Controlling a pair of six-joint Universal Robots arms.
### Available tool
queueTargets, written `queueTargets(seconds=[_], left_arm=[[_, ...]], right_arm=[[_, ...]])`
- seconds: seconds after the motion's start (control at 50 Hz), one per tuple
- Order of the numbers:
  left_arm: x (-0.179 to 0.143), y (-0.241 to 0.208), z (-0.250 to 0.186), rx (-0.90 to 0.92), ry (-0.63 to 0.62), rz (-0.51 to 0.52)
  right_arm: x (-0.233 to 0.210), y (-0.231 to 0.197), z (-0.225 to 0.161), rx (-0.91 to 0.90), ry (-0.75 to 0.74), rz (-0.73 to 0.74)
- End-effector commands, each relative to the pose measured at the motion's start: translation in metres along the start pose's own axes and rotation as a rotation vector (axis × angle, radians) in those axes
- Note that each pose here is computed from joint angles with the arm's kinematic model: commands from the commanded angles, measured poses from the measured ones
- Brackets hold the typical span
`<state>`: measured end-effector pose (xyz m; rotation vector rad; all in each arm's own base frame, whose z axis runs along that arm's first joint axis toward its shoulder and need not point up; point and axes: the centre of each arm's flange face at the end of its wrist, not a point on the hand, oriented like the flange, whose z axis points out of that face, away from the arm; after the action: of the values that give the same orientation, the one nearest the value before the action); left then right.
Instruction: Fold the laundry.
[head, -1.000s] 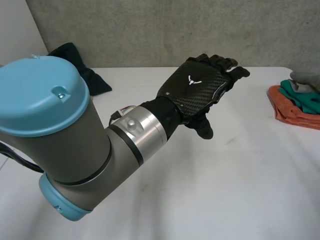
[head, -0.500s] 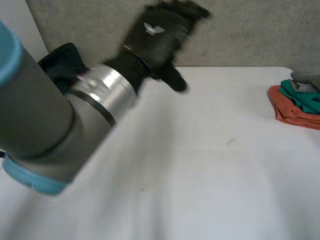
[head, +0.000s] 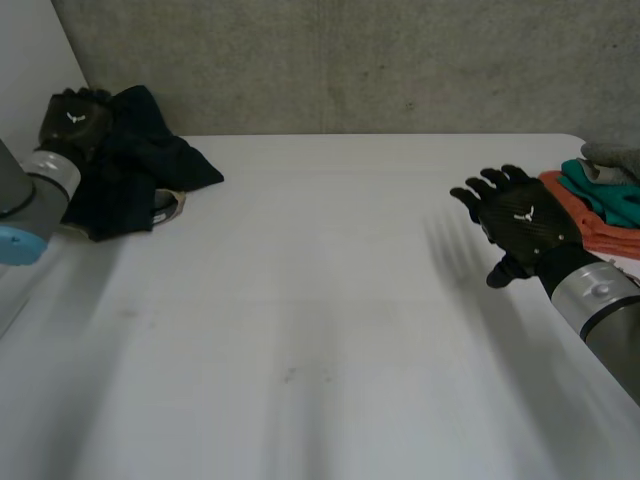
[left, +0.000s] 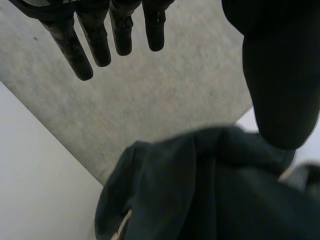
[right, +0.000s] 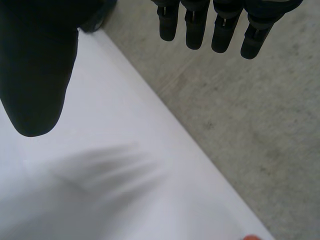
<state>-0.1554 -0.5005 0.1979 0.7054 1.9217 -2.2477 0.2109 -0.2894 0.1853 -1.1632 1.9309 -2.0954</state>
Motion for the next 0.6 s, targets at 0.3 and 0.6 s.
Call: queueTargets(seconds=[0.3,0.6], left_arm=[[0.015,-0.01,0.023,0.056,-0.105,0.018],[0.035,-0.266,-0.112,0.452,0.032,-0.235]], right_arm=[[0.0,0.01,-0.003,-0.044,0.013,-0.008],[0.013,0.008,-0.002,-0.064,0.103,-0.008]])
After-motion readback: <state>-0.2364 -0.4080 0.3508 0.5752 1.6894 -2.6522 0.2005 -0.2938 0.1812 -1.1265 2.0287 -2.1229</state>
